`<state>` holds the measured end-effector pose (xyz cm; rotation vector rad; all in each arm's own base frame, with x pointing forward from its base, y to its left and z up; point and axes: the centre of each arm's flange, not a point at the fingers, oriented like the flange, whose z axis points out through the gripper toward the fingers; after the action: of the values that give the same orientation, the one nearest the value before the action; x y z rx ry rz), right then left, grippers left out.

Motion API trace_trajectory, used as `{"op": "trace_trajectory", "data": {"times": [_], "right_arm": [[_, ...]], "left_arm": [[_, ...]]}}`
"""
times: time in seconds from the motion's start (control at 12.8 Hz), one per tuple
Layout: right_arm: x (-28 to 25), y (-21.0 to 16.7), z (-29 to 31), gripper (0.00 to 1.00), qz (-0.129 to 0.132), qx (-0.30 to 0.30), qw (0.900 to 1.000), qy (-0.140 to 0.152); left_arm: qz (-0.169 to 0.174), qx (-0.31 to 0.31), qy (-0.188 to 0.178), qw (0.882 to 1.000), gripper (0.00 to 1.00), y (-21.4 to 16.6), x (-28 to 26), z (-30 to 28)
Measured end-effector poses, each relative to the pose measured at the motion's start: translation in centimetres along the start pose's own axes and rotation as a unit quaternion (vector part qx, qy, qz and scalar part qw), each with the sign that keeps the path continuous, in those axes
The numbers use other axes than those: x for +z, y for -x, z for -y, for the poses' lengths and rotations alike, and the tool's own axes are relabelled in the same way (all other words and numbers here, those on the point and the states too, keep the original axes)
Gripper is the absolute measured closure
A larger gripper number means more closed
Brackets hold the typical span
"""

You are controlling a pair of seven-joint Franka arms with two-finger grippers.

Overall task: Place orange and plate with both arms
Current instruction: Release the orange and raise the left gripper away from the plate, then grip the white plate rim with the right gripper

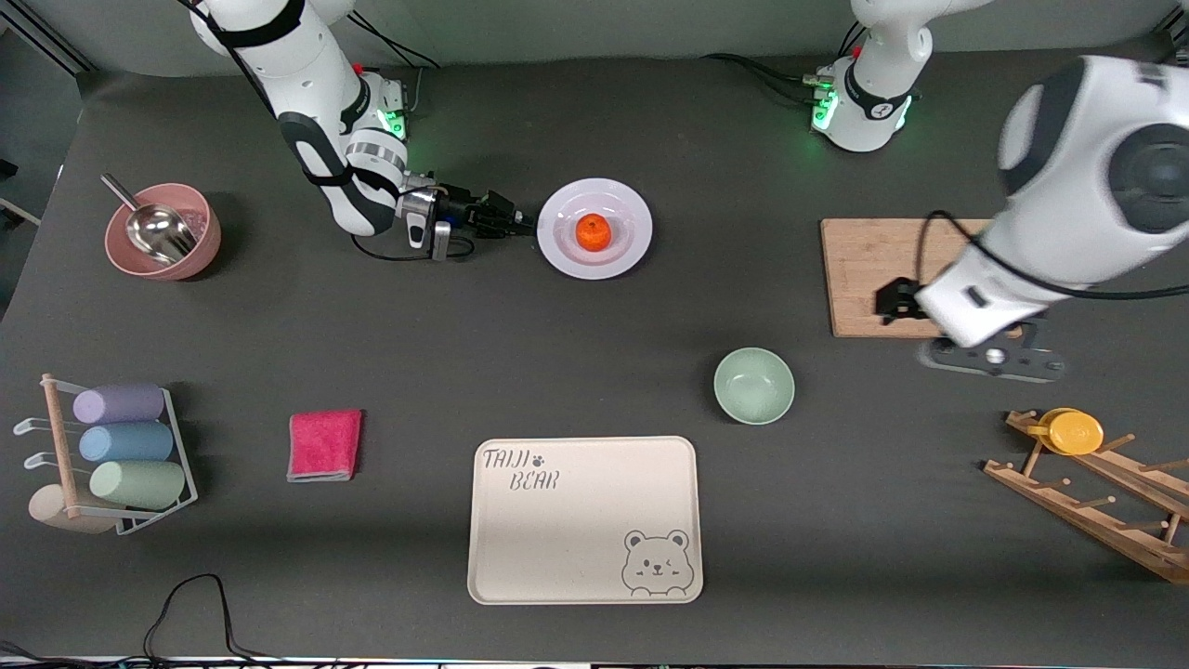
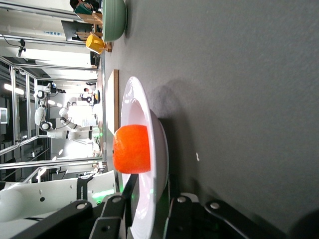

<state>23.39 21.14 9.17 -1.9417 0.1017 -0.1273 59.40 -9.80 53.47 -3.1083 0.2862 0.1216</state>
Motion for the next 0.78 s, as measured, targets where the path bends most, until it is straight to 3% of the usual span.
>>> {"op": "trace_trajectory", "data": {"times": [0.78], "right_arm": [[2.0,0.8,0.3,0.69,-0.014,0.007,1.0,-0.003]], "left_arm": [[-0.049,-0.02,0.009,0.999,0.0,8.7,-5.7,6.0]]}}
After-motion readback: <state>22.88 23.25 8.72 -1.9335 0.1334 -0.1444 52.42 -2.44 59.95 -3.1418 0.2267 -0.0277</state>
